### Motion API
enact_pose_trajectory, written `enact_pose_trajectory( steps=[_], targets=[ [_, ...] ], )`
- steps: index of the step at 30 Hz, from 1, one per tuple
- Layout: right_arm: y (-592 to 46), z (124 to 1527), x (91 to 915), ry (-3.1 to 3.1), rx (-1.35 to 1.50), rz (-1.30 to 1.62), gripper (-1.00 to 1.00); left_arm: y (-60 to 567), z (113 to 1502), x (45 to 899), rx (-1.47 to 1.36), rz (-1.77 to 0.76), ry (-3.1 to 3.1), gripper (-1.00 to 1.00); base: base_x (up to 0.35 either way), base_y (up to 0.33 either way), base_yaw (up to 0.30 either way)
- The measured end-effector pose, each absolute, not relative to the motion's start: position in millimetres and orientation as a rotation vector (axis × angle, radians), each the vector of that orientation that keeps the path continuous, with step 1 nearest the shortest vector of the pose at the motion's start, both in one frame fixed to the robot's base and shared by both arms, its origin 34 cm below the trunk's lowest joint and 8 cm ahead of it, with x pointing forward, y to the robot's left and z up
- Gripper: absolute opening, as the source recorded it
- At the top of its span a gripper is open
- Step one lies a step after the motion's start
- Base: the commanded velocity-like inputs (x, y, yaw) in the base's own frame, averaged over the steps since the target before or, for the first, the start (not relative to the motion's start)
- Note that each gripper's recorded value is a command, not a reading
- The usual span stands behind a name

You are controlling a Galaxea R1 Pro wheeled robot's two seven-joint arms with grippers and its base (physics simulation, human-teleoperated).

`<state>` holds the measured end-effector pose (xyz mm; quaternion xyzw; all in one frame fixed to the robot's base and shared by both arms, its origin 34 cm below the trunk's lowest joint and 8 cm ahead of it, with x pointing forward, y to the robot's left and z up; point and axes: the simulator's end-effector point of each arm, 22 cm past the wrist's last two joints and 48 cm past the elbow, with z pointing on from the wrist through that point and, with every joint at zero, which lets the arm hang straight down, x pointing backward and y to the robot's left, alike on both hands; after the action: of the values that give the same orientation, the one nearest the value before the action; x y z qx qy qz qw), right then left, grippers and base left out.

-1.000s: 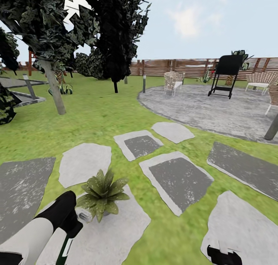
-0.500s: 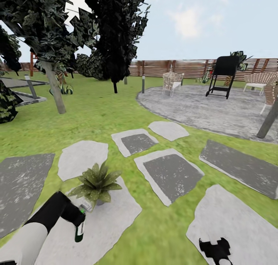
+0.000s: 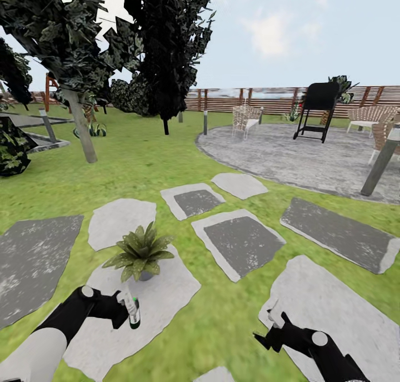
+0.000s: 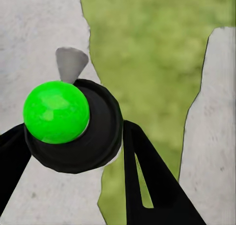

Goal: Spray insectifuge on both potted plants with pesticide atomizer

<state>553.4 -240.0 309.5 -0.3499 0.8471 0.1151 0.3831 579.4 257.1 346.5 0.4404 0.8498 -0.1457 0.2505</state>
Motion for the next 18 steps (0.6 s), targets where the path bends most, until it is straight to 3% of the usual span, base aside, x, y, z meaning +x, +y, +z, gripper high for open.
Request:
enact_pose_trajectory(
  steps=[7,8,18],
  targets=[
    [-202.2,312.4,542.4,2.093,-1.133,0.356,1.0,258.1,345.1,577.3,1.228,-0.389,2.311,-1.0,-0.003,0.0,0.0],
    [-192.6,312.8,541.4,2.085,-1.142,0.37,-1.0,257.4,344.3,576.3,1.241,-0.387,2.311,-1.0,0.0,0.0,0.0],
    [-110.2,331.3,544.7,1.994,-1.14,0.474,-1.0,227.5,337.0,565.1,1.395,-0.405,2.279,-1.0,0.0,0.0,0.0]
  ],
)
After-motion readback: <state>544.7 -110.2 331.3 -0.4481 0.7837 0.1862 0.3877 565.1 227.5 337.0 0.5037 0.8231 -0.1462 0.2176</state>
